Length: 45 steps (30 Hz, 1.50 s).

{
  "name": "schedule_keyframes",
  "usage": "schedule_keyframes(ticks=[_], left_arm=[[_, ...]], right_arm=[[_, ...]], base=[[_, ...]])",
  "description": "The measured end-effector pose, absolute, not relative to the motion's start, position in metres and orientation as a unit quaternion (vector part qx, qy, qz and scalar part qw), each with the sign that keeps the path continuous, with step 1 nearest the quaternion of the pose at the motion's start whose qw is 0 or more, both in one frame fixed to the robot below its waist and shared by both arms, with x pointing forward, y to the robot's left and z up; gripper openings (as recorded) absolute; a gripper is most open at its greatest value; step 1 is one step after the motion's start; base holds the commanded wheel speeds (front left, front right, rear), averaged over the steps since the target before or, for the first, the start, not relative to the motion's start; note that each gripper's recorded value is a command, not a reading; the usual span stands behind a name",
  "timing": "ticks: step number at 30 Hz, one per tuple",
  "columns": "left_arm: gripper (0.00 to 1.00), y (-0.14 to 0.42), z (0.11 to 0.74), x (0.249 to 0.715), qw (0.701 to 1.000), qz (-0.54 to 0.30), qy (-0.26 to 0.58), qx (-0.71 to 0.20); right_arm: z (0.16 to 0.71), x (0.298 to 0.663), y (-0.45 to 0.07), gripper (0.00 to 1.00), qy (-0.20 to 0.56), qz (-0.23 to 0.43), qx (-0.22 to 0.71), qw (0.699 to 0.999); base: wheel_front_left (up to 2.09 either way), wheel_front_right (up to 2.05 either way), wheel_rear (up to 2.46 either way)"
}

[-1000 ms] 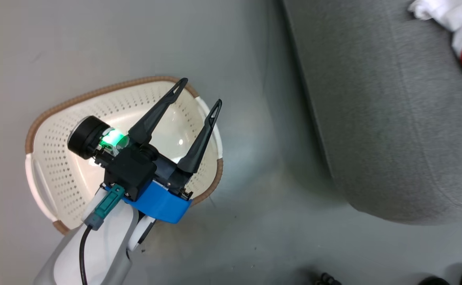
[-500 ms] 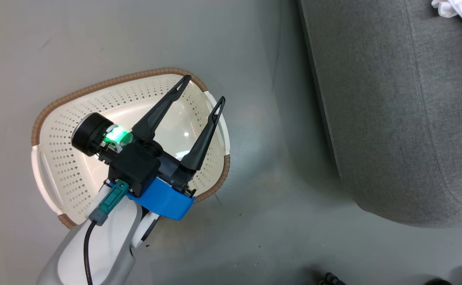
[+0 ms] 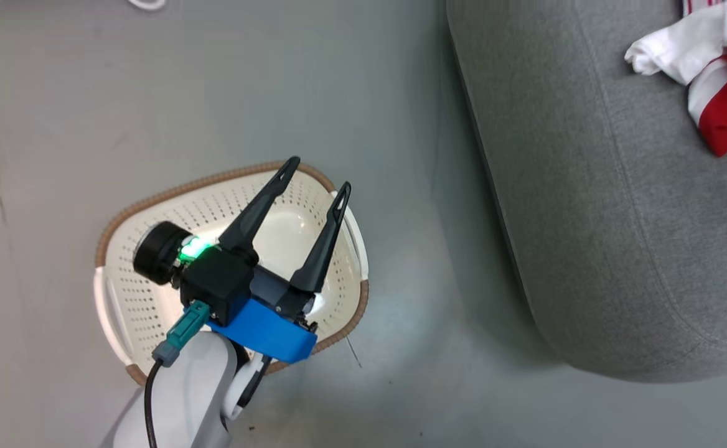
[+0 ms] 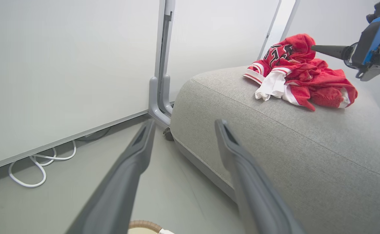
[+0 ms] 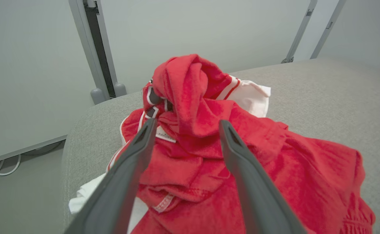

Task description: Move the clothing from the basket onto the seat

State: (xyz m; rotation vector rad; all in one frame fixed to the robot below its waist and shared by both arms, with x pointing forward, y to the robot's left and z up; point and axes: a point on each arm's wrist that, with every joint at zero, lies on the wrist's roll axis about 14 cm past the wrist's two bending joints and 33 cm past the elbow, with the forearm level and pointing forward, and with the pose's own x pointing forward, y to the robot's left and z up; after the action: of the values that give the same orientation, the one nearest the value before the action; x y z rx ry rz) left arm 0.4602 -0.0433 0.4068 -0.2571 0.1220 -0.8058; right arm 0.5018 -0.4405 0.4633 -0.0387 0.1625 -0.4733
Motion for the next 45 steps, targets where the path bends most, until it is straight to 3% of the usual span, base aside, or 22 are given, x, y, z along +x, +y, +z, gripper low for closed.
schedule_keyframes(ticks=[16, 28, 36, 45], left_arm=[[1.0, 0.007, 0.467, 0.416, 0.944, -0.296, 0.035, -0.138], [1.0, 0.086, 0.481, 0.381, 0.976, -0.179, 0.017, -0.127], [1.0, 0.131, 0.482, 0.365, 0.987, -0.112, 0.008, -0.114], [1.0, 0.149, 0.475, 0.358, 0.99, -0.082, 0.017, -0.115]], right_arm=[[0.509, 0.464, -0.348, 1.0, 0.023, -0.117, -0.019, 0.993], [0.512, 0.43, -0.25, 1.0, 0.003, -0.012, 0.006, 1.0], [0.518, 0.408, -0.202, 1.0, -0.009, 0.027, 0.005, 1.0], [0.511, 0.383, -0.185, 1.0, -0.002, 0.034, 0.018, 0.999]], base=[[0.0, 0.0, 0.0], [0.0, 0.0, 0.0], [0.0, 0.0, 0.0], [0.0, 0.0, 0.0]])
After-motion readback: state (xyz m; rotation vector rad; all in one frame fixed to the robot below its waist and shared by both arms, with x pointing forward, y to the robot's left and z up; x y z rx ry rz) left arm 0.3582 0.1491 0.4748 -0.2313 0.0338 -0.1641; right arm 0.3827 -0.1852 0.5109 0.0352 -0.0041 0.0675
